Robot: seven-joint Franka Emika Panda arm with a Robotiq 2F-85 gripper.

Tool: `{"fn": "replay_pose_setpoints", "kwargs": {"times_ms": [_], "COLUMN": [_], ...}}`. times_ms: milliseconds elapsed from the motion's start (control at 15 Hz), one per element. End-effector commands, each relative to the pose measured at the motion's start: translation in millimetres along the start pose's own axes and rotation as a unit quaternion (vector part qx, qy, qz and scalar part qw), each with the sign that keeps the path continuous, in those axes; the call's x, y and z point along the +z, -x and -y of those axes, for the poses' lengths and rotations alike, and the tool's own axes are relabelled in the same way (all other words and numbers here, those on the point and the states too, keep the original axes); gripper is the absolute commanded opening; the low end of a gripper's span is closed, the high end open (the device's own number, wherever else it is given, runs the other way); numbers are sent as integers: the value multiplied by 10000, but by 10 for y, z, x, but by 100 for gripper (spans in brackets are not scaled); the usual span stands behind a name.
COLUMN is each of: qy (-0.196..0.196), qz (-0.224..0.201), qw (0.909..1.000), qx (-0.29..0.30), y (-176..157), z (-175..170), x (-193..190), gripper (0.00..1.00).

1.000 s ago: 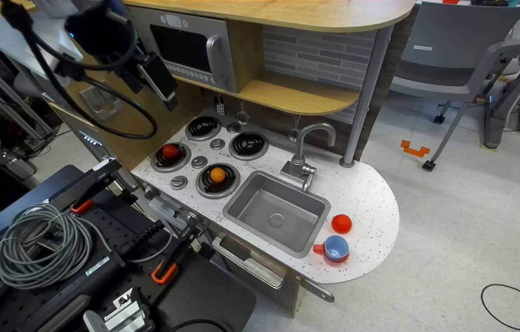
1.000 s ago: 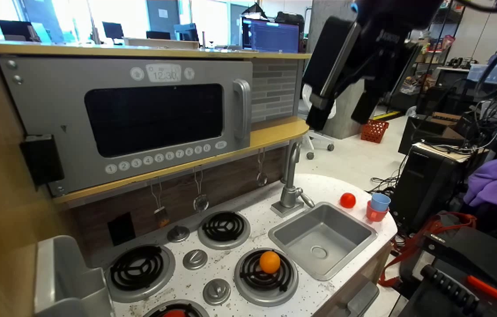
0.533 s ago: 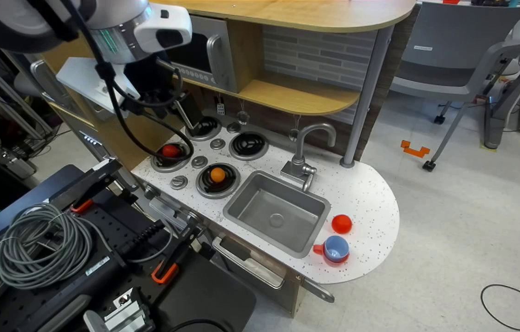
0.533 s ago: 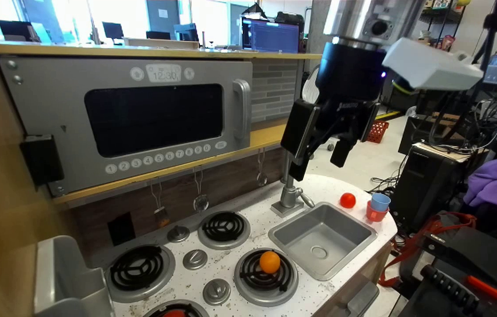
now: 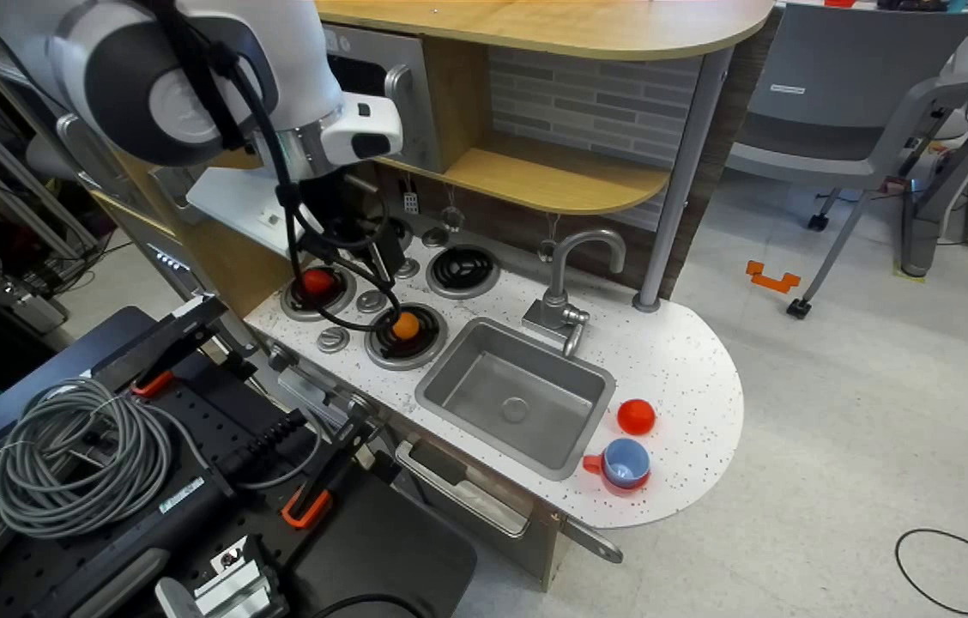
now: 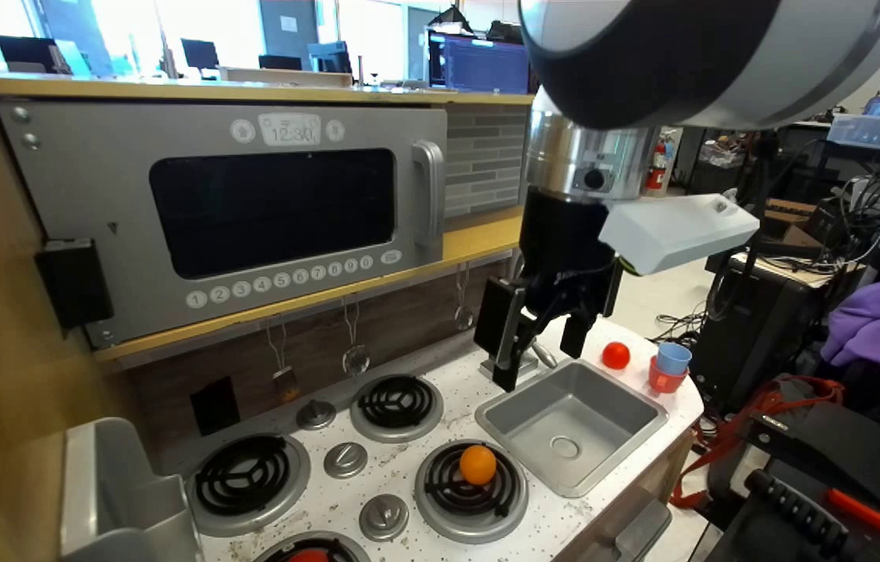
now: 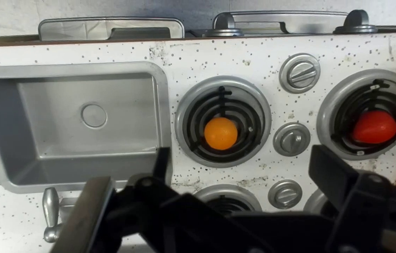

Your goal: Pick up the orange toy from the stove and put it in the sink.

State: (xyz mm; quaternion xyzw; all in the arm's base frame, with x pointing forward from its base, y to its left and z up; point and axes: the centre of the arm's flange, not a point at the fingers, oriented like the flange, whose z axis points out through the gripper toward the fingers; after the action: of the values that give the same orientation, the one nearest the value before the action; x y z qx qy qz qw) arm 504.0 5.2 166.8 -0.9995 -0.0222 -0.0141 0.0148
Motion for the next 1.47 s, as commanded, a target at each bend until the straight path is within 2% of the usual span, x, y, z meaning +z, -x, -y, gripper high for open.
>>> {"fn": "replay_pose_setpoints", "kwargs": {"times_ms": [0, 533, 1067, 1400], "qy": [95, 334, 337, 376], "qz": [116, 543, 389, 485], "qw": [9999, 9980, 9987, 9981], "qx": [-22, -38, 56, 31], "y": [-146, -193, -676, -726], "z": [-28, -64, -12, 67], "x": [339, 1013, 1098, 1305], "gripper": [100, 100, 100, 100]}}
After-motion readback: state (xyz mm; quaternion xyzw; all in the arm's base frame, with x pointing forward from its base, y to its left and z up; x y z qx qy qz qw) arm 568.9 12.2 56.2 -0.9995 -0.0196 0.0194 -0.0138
